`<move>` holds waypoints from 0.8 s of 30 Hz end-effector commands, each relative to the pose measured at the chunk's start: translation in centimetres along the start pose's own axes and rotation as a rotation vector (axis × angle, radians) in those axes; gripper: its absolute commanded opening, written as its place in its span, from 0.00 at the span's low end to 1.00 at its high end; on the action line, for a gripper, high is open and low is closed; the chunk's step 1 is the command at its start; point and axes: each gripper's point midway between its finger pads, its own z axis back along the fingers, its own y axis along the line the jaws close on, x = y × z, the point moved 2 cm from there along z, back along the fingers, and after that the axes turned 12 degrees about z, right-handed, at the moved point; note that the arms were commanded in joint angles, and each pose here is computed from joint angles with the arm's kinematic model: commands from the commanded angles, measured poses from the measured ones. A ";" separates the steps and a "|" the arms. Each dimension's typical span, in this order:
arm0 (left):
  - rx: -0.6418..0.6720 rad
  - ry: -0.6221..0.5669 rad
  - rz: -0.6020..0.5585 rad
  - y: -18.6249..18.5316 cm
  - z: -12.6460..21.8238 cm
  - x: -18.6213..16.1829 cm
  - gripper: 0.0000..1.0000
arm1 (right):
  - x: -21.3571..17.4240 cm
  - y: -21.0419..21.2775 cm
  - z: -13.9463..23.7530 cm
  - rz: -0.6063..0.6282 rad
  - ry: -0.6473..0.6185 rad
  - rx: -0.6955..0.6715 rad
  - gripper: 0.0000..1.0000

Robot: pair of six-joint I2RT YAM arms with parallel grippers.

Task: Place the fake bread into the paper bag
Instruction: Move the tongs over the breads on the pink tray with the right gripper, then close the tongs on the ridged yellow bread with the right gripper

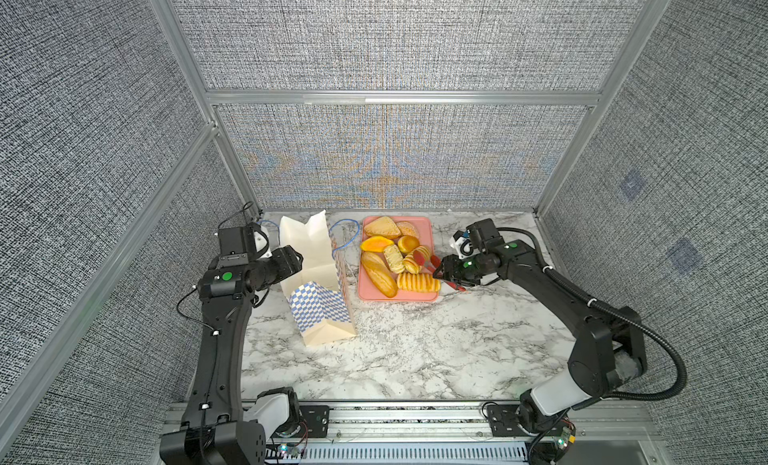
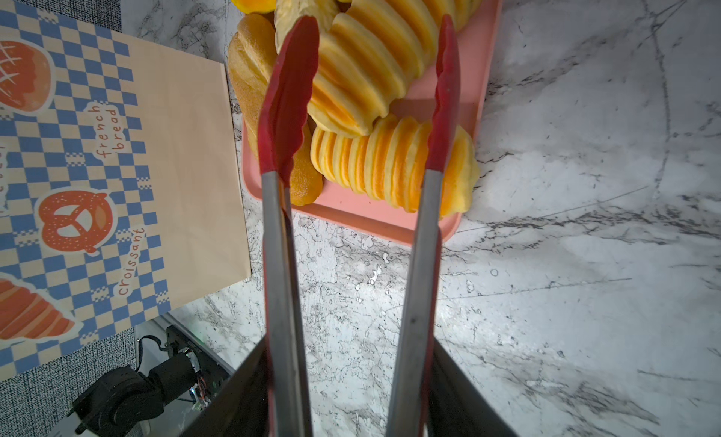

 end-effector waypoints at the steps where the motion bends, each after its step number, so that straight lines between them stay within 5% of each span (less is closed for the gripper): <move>1: -0.003 -0.009 -0.016 -0.1 0.0 0.2 0.75 | 0.4 0.5 0.2 0.011 -0.013 0.005 0.61; 24: 0.013 -0.011 -0.025 0.4 -0.2 -0.1 0.75 | 0.6 0.9 -2.0 0.008 0.031 -0.017 0.69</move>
